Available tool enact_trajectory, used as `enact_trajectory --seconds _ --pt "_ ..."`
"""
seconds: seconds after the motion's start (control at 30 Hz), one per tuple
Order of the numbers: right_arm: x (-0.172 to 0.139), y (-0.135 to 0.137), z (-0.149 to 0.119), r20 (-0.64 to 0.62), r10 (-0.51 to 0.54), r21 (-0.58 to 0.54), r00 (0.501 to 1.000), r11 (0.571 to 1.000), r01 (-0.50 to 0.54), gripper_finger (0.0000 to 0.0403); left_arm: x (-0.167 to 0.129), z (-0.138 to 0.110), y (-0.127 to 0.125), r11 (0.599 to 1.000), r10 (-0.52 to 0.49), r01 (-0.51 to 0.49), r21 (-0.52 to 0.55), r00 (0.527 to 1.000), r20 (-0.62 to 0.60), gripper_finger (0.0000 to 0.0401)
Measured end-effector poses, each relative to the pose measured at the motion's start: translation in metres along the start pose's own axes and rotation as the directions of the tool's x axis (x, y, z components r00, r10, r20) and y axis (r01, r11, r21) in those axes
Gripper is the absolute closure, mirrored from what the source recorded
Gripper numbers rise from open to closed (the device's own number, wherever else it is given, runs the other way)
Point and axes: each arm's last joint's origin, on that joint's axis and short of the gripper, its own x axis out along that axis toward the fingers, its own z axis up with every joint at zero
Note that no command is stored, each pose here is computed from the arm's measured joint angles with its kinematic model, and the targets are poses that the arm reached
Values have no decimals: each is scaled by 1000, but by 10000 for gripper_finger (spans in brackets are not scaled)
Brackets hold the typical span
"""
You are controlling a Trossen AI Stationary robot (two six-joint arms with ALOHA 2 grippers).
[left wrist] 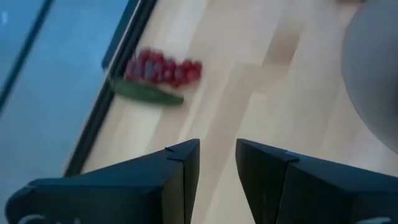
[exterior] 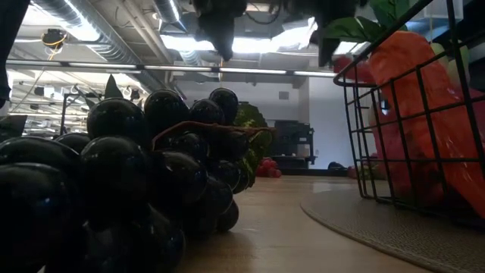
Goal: Build produce basket
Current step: Put the bottom red chili pepper into the black wire basket
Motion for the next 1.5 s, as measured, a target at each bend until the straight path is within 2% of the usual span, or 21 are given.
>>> enact_trajectory --seconds 0.13,0.27,0.37,0.47,0.63,0.77,0.9,1.0,1.1,1.23,1.37,1.5 --pt "-35 2 -13 107 -7 82 994 997 -1 403 -1 4 -7 985 -118 112 128 992 38 308" --pt "-66 6 -34 202 -12 214 979 976 -32 403 -2 8 -12 935 -301 277 220 950 83 308" --pt "-86 14 -49 270 -8 308 963 948 -78 403 -3 12 -14 901 -385 346 260 915 117 308" --pt "-100 24 -61 322 -10 377 947 919 -119 403 -4 13 -15 895 -399 356 270 908 128 308" --pt "-123 47 -87 386 46 410 921 886 -216 403 -4 14 -14 893 -398 350 284 908 133 308" --pt "-132 59 -107 373 2 508 928 836 -206 403 -4 14 -15 890 -399 346 299 906 141 308" --pt "-134 71 -115 380 -51 571 924 798 -191 403 -4 16 -15 876 -411 339 343 898 161 308" --pt "-132 78 -117 392 -76 599 917 777 -192 403 -6 20 -17 839 -487 393 377 851 197 308" --pt "-118 83 -124 350 -96 651 932 740 -168 403 -8 23 -18 816 -530 422 395 820 217 308" --pt "-93 90 -134 331 -72 719 941 665 -202 403 -8 24 -18 817 -529 418 397 818 228 308" --pt "-66 97 -145 343 -43 750 938 614 -246 403 -8 24 -18 820 -525 415 395 820 229 308" --pt "-33 101 -159 281 -55 796 958 571 -200 403 -8 25 -18 821 -526 415 392 818 235 308"
